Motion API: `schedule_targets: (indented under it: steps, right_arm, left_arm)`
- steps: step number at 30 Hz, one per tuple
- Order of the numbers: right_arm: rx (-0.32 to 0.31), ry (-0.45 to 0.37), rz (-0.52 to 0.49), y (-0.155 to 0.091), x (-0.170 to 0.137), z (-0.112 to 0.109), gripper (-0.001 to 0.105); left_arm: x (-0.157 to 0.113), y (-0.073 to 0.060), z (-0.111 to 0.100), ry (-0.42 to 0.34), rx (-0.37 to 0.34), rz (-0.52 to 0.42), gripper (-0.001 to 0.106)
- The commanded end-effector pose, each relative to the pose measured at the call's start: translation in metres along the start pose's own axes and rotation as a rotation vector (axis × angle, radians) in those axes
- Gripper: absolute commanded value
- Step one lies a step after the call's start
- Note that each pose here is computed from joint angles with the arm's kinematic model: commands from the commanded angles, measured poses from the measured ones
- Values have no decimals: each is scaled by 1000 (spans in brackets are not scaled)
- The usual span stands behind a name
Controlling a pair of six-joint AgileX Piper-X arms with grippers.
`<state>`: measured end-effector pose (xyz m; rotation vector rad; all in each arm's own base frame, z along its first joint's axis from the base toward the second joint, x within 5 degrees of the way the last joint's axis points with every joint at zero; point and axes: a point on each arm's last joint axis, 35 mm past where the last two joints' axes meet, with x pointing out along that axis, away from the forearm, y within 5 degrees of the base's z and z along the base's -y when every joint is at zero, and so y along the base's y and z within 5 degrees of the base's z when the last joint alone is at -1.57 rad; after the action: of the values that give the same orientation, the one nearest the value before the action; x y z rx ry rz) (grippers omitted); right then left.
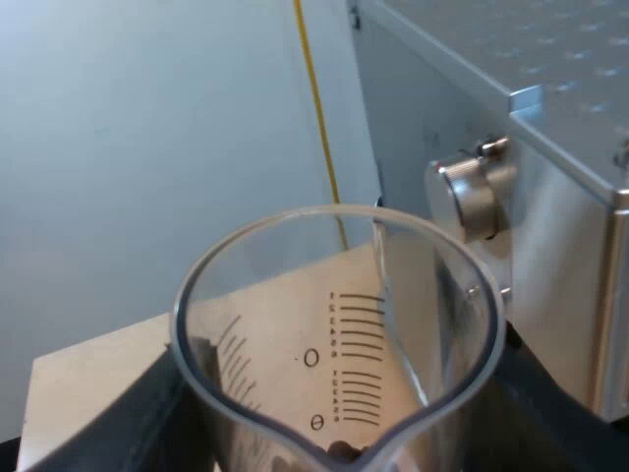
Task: Pour the beans into the coffee machine
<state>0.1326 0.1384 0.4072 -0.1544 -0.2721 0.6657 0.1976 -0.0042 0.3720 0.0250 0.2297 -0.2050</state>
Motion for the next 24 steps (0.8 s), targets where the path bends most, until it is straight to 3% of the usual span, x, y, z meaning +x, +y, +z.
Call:
schedule_targets:
  steps: [1, 4, 5, 14, 15, 24]
  right_arm:
    - [-15, -83, -73, -5, -2, 14, 68]
    - [-13, -80, -102, -7, -2, 14, 68]
    - [-13, -79, -105, -7, -2, 14, 68]
    - [-11, -68, -144, -8, -2, 13, 68]
    - [-10, -69, -148, -8, -2, 14, 68]
    - [-9, -76, -150, -8, -2, 14, 68]
  left_arm:
    - [-6, -7, 12, -13, 75, -1, 40]
    - [-7, -9, 15, -10, 93, 5, 40]
    - [-10, -14, 23, -27, 129, 3, 40]
    - [-17, -19, 45, -87, 142, -5, 40]
    - [-21, -19, 62, -115, 145, -2, 40]
    - [-12, -23, 94, -82, 146, -28, 40]
